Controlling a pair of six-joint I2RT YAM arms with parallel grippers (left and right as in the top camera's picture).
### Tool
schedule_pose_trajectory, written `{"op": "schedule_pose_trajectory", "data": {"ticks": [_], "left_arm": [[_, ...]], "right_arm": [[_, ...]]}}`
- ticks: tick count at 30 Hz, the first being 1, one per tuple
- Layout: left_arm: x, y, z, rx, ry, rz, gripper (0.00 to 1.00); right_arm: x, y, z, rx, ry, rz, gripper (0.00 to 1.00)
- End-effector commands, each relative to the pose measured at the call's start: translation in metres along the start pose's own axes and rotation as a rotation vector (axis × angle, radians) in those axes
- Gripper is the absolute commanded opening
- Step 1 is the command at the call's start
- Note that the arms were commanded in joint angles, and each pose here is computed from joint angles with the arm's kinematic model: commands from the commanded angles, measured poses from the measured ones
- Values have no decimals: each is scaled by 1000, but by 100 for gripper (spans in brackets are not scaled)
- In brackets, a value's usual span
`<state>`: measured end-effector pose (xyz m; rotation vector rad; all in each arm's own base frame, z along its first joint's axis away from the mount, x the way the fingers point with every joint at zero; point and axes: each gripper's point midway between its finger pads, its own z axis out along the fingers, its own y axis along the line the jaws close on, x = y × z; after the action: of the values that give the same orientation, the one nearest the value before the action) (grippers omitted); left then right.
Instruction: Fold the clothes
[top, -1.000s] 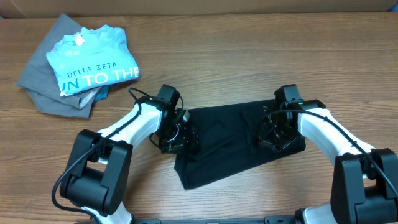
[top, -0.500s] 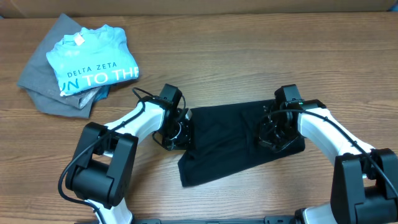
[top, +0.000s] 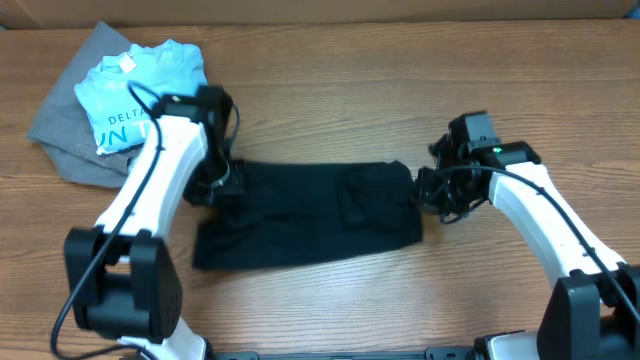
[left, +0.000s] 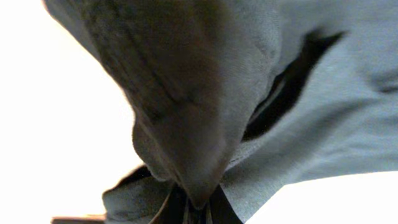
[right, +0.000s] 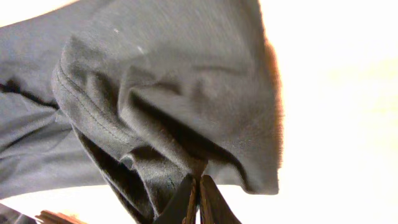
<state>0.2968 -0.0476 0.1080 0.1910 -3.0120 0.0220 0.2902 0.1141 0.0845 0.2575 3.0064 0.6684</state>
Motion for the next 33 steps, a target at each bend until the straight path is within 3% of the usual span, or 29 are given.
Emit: {"op": "schedule_pose_trajectory", "data": {"ticks": [1, 8, 16, 18, 20, 22, 23, 24, 27, 30, 33], "left_arm": [[-14, -10, -43, -21, -147, 81, 4], [-9, -46, -51, -38, -190, 172, 4], [-8, -42, -51, -48, -184, 158, 4], [-9, -40, -51, -54, -186, 158, 4], [-9, -40, -51, -54, -186, 159, 4], [-9, -41, -51, -54, -186, 159, 4], [-8, -40, -51, -54, -184, 159, 4], [-8, -41, -51, -53, -184, 158, 4], [-8, -46, -51, -28, -185, 169, 4], [-7, -63, -51, 39, -186, 211, 4], [-6, -77, -52, 65, -201, 245, 4]], "right_arm": [[-10, 13, -16, -25, -50, -27, 6], [6, 18, -13, -29, 11, -37, 6], [28, 89, 9, -167, 38, -207, 6], [34, 105, 20, -166, 36, -228, 18], [43, 120, 28, -179, 45, -278, 42], [54, 135, 33, -194, 52, -344, 49], [54, 140, 30, -189, 32, -367, 62], [50, 141, 25, -179, 8, -371, 67], [26, 129, 3, -101, -97, -334, 73], [-4, 97, -25, 10, -211, -177, 77], [-29, 71, -51, 28, -274, -56, 76]]}}
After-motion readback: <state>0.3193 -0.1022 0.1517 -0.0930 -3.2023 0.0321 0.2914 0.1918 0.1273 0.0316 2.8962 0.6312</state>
